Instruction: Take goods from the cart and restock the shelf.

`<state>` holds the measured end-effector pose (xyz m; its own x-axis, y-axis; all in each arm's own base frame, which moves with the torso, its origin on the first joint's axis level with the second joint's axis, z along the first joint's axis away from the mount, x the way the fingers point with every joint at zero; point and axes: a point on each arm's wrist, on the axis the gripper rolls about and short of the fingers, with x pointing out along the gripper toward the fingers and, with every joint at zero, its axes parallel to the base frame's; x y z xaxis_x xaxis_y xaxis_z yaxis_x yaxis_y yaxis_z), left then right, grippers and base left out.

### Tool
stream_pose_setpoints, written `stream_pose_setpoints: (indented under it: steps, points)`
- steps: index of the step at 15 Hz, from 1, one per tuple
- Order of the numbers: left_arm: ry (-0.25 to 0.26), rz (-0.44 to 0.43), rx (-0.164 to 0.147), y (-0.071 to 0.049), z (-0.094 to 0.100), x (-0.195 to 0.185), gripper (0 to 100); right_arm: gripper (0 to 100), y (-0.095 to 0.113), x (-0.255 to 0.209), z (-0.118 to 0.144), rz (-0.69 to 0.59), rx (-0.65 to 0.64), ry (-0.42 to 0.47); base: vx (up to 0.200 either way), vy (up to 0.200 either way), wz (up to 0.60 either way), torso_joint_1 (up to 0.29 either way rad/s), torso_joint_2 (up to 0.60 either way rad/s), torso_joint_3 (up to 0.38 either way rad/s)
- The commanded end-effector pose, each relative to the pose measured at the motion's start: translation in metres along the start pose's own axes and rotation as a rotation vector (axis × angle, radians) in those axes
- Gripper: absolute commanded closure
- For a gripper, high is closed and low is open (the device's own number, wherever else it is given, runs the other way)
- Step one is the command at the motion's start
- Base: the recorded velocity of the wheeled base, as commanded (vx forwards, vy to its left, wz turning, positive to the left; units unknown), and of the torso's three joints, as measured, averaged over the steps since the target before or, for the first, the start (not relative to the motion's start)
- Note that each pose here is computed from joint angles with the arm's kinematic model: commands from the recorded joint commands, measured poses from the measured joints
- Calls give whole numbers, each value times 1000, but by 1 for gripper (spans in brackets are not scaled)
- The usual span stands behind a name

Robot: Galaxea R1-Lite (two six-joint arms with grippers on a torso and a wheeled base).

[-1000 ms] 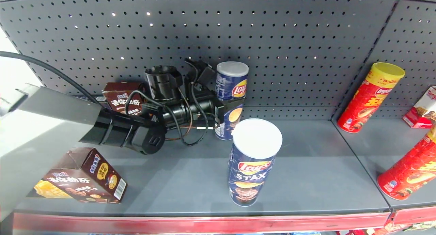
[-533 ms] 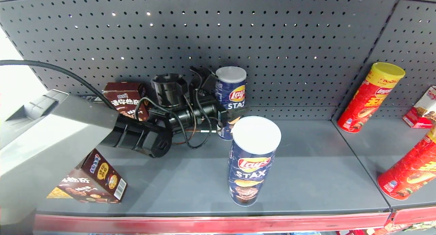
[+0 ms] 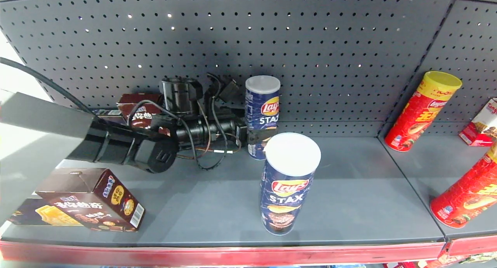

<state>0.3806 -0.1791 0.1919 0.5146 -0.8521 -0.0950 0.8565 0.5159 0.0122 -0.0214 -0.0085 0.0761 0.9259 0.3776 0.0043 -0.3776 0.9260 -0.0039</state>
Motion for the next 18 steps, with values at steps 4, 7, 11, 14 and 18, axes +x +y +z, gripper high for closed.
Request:
stream_pose_setpoints:
  steps: [4,7,11,14,18]
  points:
    - [36,84,-3,-16,33,-24,0,0,0,0,0,1,-1,1,0,0,0,0,0,0]
    - [158,143,45,-21,29,-32,0,0,0,0,0,1,-1,1,0,0,0,0,0,0]
    - [167,255,75,-19,33,-29,0,0,0,0,0,1,-1,1,0,0,0,0,0,0]
    - [187,305,75,-17,28,-26,0,0,0,0,0,1,-1,1,0,0,0,0,0,0]
    - [215,392,73,-10,23,-24,0,0,0,0,0,1,-1,1,0,0,0,0,0,0]
